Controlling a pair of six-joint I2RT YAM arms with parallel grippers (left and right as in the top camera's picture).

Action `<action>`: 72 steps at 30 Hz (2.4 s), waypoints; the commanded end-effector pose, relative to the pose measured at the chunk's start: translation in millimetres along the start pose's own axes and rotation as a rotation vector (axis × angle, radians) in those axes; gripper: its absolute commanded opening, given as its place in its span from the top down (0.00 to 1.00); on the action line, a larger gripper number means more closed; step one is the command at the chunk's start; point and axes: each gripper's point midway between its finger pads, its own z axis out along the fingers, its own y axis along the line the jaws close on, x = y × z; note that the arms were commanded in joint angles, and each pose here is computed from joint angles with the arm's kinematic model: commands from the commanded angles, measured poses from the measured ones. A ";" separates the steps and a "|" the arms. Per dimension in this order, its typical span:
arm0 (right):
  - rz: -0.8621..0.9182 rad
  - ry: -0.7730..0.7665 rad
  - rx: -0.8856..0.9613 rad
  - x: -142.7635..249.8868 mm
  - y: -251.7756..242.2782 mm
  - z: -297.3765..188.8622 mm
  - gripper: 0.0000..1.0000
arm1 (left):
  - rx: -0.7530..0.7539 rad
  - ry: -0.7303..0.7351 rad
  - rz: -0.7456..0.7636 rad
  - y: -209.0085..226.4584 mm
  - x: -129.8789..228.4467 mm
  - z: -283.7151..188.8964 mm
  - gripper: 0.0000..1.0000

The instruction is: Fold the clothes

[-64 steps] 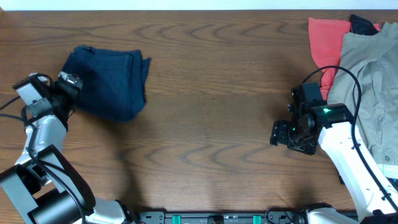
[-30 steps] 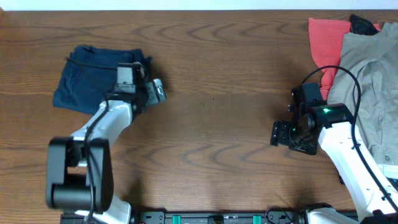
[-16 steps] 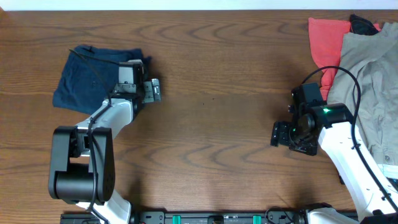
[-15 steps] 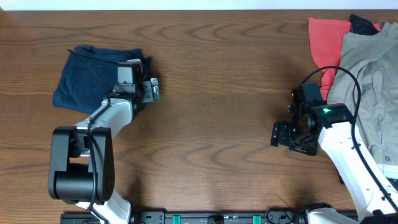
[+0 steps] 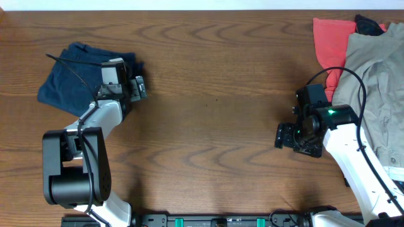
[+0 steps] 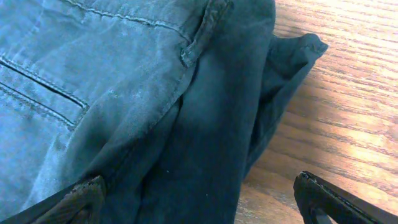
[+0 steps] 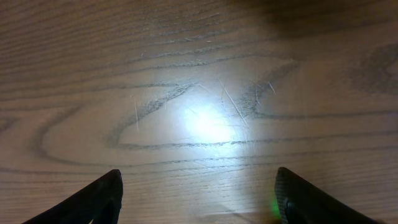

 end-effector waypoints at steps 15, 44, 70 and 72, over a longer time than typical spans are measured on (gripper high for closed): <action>-0.009 -0.037 -0.004 -8.5 1.1 -4.0 0.20 | 0.358 -0.042 0.127 -104.9 -9.2 -36.7 0.02; -0.009 -0.046 -0.008 -10.6 2.2 -4.1 0.16 | 0.017 -0.099 0.076 9.5 -16.6 38.9 0.02; -0.028 -0.124 -0.100 -34.2 22.4 -3.5 0.01 | 0.100 0.600 0.277 -95.3 113.6 -49.1 0.02; -0.026 -0.105 -0.091 -29.5 20.2 -2.7 0.01 | 0.062 0.701 0.279 -85.8 116.5 -73.3 0.02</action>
